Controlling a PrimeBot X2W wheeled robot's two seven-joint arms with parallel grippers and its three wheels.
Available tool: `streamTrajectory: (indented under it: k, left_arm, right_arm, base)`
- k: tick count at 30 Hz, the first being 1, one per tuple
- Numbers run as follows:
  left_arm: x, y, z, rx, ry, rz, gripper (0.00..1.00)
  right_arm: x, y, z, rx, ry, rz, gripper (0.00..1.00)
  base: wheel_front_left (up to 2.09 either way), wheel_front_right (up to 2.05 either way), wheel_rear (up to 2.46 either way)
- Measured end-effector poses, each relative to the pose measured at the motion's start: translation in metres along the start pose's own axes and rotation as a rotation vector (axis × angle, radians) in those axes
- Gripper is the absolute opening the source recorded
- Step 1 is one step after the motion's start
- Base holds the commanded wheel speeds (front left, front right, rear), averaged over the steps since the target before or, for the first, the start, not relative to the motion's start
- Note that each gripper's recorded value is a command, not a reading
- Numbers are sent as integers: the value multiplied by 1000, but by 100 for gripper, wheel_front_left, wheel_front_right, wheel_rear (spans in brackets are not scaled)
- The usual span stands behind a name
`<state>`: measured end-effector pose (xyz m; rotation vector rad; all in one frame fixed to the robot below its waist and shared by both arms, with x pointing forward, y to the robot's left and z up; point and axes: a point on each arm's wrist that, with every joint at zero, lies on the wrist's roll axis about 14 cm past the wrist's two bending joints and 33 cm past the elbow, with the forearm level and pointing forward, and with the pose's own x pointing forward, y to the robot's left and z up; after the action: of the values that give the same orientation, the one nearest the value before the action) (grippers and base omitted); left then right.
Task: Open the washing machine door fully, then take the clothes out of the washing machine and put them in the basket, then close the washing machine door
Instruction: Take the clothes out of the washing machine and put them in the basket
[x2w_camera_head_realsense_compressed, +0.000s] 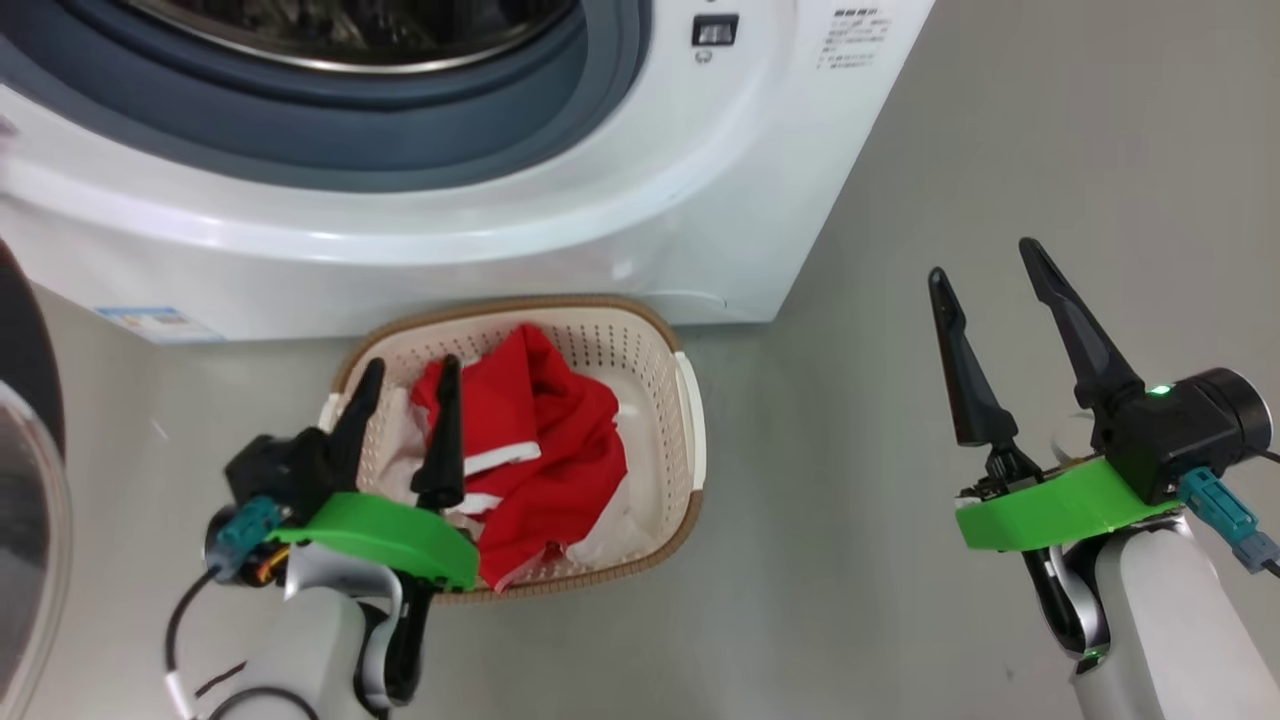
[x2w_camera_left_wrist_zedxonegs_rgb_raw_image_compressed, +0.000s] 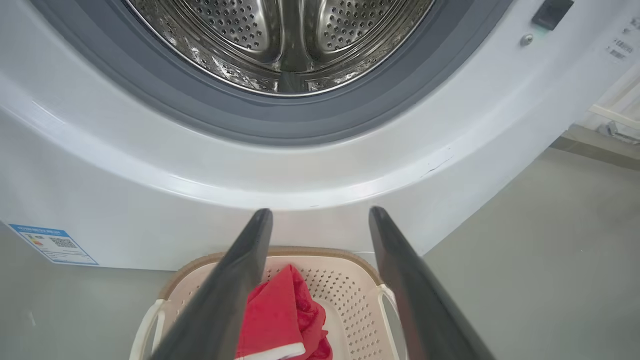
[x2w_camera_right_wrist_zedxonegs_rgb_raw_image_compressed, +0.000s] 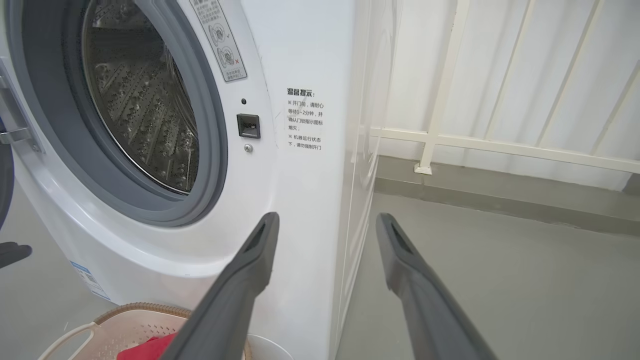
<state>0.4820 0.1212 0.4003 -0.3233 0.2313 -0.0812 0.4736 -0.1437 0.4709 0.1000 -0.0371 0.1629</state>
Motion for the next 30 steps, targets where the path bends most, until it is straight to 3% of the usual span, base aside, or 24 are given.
streamTrajectory:
  k: [18, 30]
  left_arm:
    - [-53, -16, 83, 46, -262, -30, 100]
    - [-97, -17, 95, 80, -317, -9, 100]
  right_arm:
    - [-35, -11, 43, -21, -74, -52, 100]
    - [-82, -13, 48, -8, -69, -84, 100]
  base:
    - [0, 0, 0]
    - [0, 0, 0]
